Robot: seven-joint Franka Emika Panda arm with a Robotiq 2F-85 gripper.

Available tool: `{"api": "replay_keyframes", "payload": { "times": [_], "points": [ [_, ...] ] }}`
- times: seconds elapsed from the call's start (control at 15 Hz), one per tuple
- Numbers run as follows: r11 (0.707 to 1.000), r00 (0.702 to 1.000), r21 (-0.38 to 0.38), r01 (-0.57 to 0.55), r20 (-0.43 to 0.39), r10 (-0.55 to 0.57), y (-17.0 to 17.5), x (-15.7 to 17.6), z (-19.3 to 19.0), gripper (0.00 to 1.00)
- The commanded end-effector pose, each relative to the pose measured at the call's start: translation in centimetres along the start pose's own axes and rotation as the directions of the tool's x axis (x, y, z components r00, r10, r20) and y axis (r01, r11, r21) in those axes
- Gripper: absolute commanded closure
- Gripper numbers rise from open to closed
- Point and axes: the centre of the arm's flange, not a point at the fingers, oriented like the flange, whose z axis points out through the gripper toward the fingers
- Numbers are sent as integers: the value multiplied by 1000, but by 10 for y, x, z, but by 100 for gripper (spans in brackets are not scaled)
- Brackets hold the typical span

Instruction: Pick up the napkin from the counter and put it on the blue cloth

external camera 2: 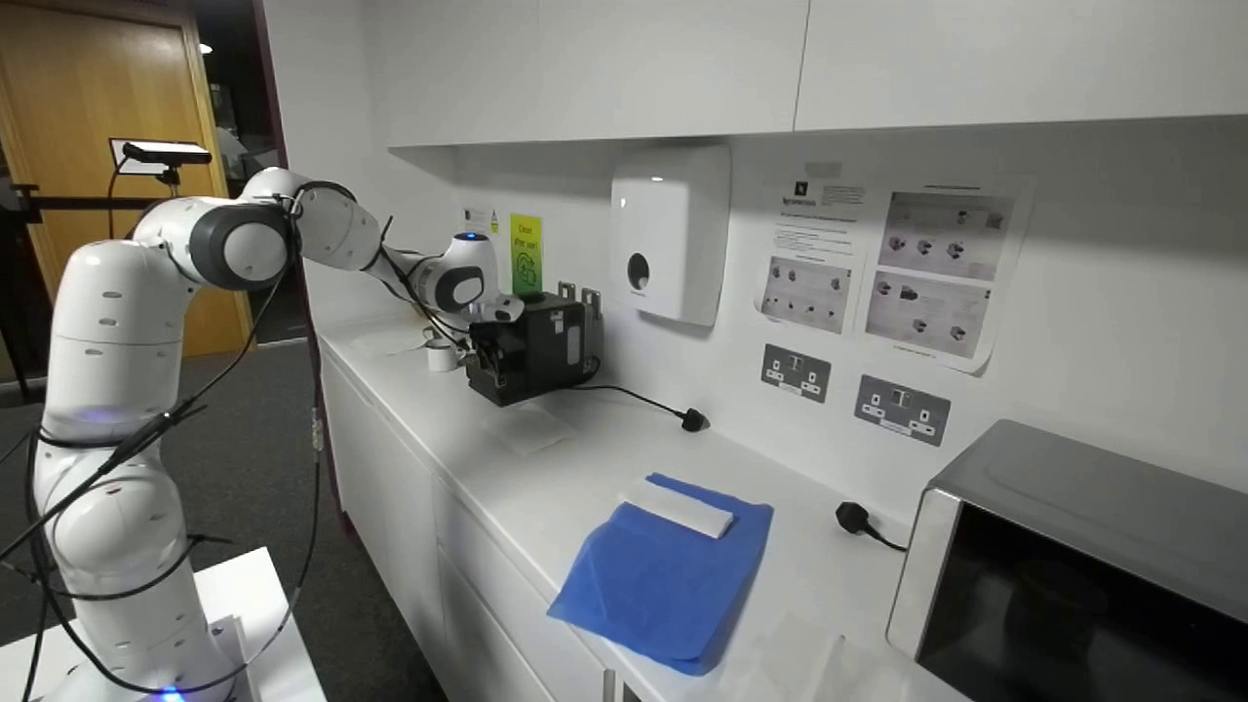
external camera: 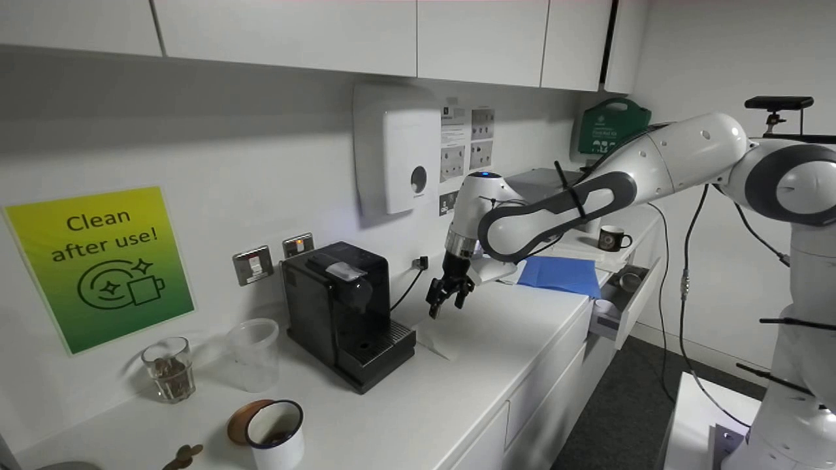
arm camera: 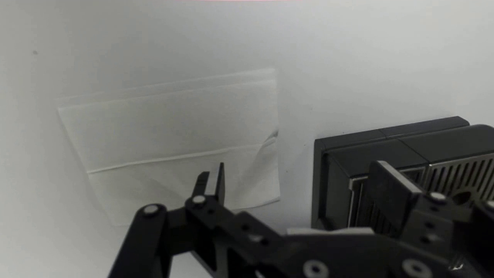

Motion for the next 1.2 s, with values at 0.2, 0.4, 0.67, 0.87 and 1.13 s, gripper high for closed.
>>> {"api": "replay_keyframes", "payload": {
  "times": [0.2,0.4,0.67,0.87,1.13],
  "points": [
    [1000,1000,3,7,5,-7,-10,-1,1,0],
    [1000,1000,14,14,16,-14,-35,-2,8,0],
    [1000,999,10,23,39,-24,-71,-2,20,0],
    [1000,999,1,14,46,-14,-82,-2,23,0],
    [1000,997,-23,-6,74,8,-75,-1,22,0]
  ]
}}
